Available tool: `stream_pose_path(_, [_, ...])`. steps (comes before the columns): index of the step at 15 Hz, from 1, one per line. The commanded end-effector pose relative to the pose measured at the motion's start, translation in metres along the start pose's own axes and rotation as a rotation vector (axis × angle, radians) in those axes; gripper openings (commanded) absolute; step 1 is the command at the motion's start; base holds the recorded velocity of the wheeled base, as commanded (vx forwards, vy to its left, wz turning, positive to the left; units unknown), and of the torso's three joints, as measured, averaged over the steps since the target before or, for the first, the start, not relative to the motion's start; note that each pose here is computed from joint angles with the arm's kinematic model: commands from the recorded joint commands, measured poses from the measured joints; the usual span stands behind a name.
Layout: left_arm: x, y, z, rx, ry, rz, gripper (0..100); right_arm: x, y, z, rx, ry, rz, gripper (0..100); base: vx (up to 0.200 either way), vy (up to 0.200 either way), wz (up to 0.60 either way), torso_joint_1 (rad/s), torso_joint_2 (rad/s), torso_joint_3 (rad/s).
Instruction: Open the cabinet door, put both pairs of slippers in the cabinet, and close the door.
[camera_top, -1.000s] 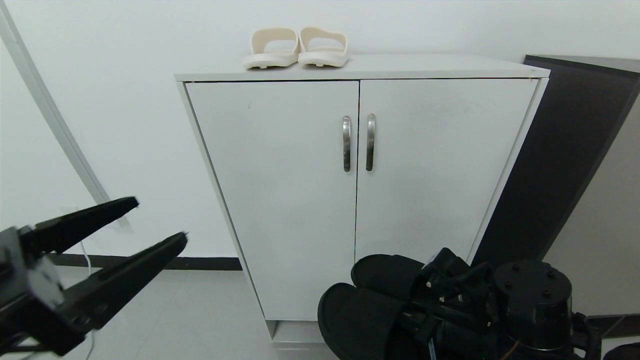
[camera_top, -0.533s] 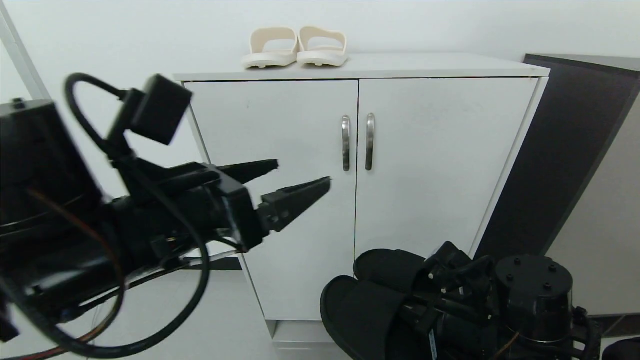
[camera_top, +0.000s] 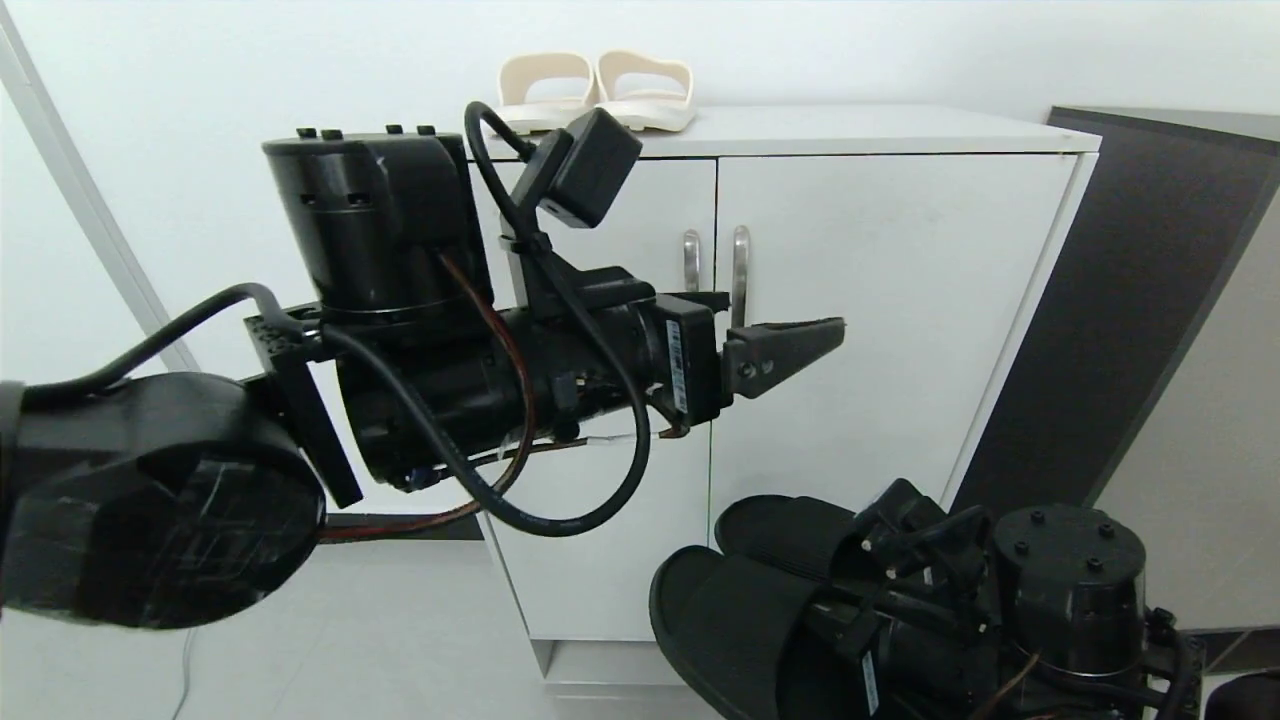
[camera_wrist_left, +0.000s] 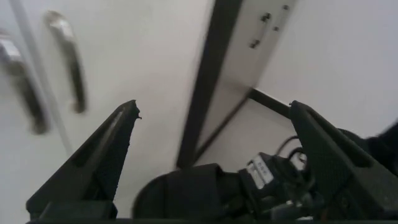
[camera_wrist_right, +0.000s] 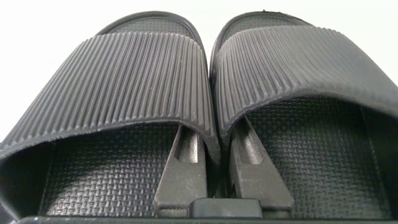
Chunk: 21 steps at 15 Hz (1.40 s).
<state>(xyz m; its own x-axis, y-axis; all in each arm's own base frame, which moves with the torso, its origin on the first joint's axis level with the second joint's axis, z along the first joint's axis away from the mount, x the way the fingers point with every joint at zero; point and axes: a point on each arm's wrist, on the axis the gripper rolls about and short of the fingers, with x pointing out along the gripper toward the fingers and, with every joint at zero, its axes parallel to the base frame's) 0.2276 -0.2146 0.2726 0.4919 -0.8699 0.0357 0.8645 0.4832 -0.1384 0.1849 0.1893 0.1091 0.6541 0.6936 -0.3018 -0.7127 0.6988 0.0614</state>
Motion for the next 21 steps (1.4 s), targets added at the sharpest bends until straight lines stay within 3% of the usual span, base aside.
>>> stream_pose_path(1, [0.013,0.010,0.002,-0.068,0.005,-0.044,100,0.000,0.000,0.000,-0.001,0.002,0.001,0,0.000,0.000,0.00,0.000,0.00,0.000])
stream_pose_path(2, [0.018,0.016,0.003,-0.100,0.005,-0.069,100,0.001,0.000,-0.001,0.000,0.003,-0.001,0,0.000,0.000,0.00,0.000,0.00,0.000])
stream_pose_path(5, [0.040,0.027,-0.005,-0.123,0.017,-0.066,100,0.002,-0.001,-0.002,-0.001,0.011,-0.003,0,0.000,0.000,0.00,0.000,0.00,0.000])
stream_pose_path(8, [0.048,0.032,-0.009,-0.123,0.015,-0.024,100,0.004,-0.001,-0.004,-0.003,0.018,-0.006,0,0.000,0.000,0.00,0.000,0.00,0.000])
stream_pose_path(12, [0.050,0.050,-0.007,-0.124,0.008,0.041,100,0.004,-0.001,-0.005,-0.004,0.020,-0.006,0,0.000,0.000,0.00,0.000,0.00,0.000])
stream_pose_path(17, [0.052,0.059,-0.007,-0.125,0.006,0.068,100,0.004,-0.001,-0.004,-0.004,0.018,-0.006,0,0.000,0.000,0.00,0.000,0.00,0.000])
stream_pose_path(21, [0.067,0.071,-0.010,-0.122,-0.017,0.152,100,0.005,-0.002,-0.005,-0.002,0.023,-0.011,0,0.000,0.000,0.00,0.000,0.00,0.000])
